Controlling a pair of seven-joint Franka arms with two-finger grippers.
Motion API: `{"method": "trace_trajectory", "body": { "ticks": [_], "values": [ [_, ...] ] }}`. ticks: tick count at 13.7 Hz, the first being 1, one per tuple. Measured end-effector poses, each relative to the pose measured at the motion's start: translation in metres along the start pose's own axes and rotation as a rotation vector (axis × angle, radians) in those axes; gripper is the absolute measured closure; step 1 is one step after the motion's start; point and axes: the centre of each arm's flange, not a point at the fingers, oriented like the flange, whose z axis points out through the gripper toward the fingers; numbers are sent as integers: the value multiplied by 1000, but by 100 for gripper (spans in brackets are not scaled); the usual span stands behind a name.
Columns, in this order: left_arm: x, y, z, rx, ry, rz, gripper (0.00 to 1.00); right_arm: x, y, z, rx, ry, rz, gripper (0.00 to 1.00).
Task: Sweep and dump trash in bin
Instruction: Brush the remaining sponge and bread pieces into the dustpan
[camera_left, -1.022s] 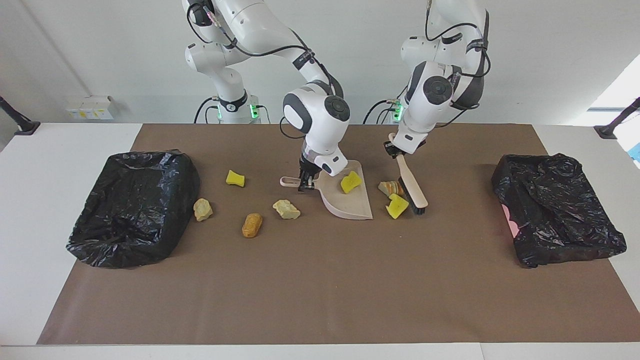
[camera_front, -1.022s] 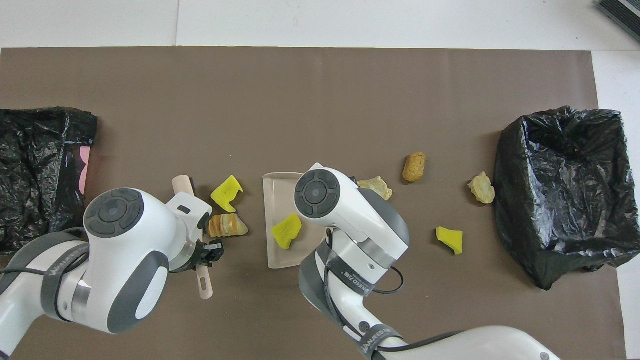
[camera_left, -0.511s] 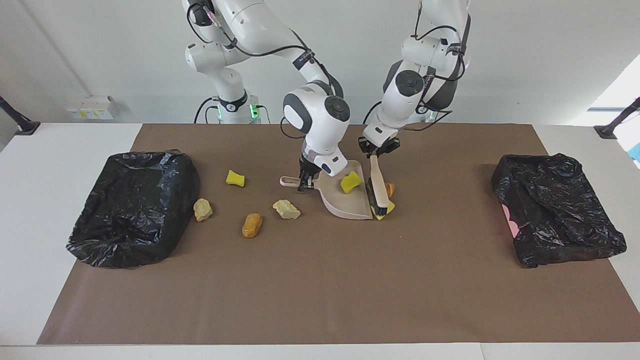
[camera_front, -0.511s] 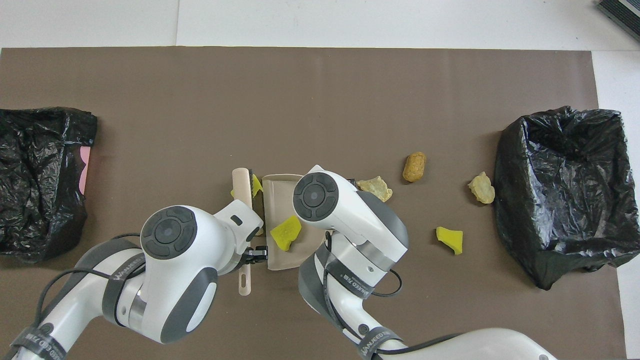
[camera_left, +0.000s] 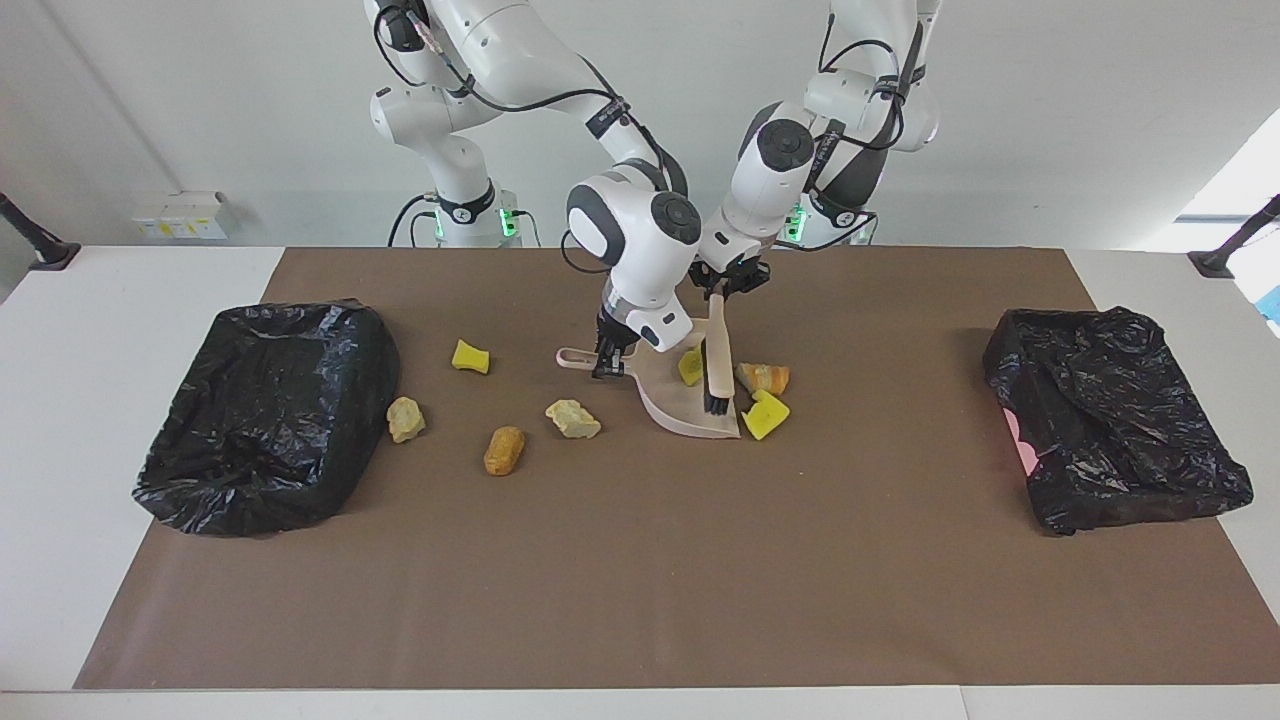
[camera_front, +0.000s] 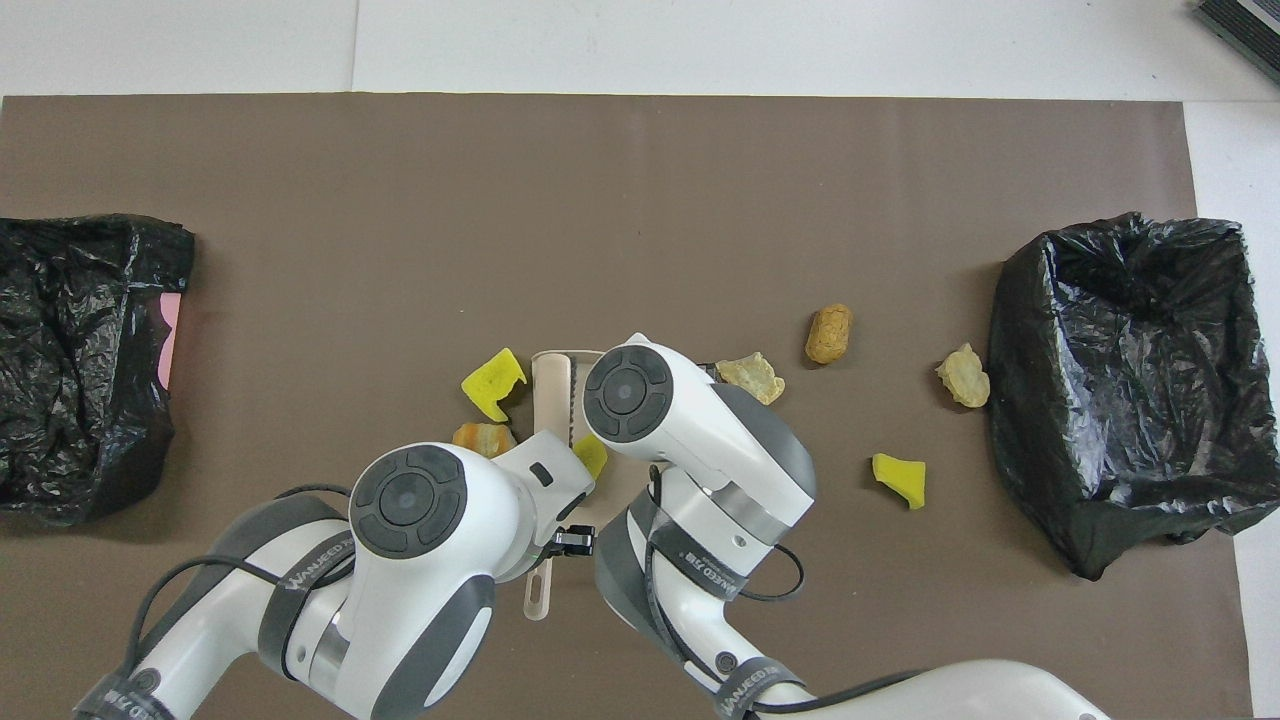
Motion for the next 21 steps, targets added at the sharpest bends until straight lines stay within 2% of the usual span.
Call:
{"method": "trace_trajectory", "body": {
  "ticks": [3,6,9,12,15,18,21],
  "values": [
    [6,-28,-7,27,-94,-92,74,1,-2,-1,2,-5,14,68],
    [24,-76,-21,17,-137,-196,74,1,-3,-1,3,-6,20,68],
    [38,-124,-39,-10,-120,-270,74,1,-3,-2,3,-6,20,68],
    [39,-134,-27,-11,-111,-266,74,1,-4,-2,4,-8,26,68],
    [35,-129,-1,-1,-103,-230,74,2,-4,-2,5,-10,29,68],
    [34,-101,14,2,-52,-169,74,2,-4,-2,5,-10,30,68],
    [27,-72,19,7,-28,-108,74,2,-4,-2,5,-10,33,68]
  ]
}}
